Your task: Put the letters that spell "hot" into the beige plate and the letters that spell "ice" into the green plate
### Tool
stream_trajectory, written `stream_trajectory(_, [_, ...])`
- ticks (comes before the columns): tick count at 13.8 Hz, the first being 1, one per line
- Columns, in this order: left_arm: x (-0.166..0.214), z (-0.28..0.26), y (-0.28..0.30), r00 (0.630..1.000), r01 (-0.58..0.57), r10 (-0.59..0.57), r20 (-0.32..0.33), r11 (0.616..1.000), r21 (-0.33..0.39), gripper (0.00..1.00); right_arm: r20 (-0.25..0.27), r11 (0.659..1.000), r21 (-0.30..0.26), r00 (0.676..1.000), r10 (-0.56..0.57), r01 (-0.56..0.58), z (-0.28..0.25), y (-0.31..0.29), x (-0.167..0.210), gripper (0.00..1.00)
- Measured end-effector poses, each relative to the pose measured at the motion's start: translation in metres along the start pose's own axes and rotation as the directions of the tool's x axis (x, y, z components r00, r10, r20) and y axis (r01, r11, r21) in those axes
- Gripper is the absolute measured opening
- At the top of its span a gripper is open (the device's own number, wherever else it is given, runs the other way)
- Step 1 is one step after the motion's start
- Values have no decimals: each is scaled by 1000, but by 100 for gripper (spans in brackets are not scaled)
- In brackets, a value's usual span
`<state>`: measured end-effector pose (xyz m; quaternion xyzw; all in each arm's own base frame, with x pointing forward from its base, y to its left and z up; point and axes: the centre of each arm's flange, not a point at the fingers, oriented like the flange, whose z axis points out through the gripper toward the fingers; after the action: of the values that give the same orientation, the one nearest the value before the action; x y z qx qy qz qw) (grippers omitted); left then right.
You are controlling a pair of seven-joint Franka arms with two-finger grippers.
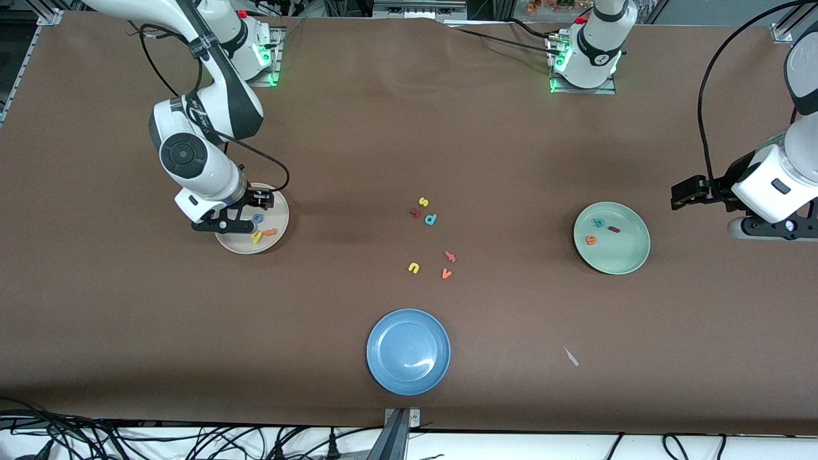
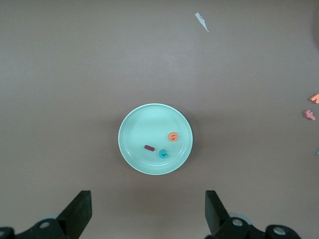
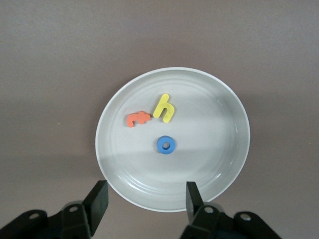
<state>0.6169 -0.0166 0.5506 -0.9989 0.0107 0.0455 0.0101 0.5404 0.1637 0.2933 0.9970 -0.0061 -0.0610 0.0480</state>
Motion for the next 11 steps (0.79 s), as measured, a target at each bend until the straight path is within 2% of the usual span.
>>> stream_trajectory(4, [0, 0, 0, 1000, 0, 0, 1, 1000, 0, 100, -6, 1000, -18, 1000, 14, -14, -47, 6, -2, 75])
stream_trajectory(6, [0, 0, 0, 1000, 0, 0, 2, 1000, 0, 100, 3, 999, -36, 1000, -15, 15, -90, 10, 1, 86])
stream_trajectory(7, [0, 0, 0, 1000, 0, 0, 2, 1000, 0, 100, 7, 998, -38, 999, -48, 49, -112, 12, 2, 86])
stream_trajectory(9, [0, 0, 0, 1000, 0, 0, 2, 1000, 0, 100, 13, 993, -34, 994, -112, 113, -149, 18, 2, 99])
stream_trajectory(11, [0, 0, 0, 1000, 0, 0, 2, 1000, 0, 100, 7, 991, -34, 992, -128, 128, -176, 26, 2, 100])
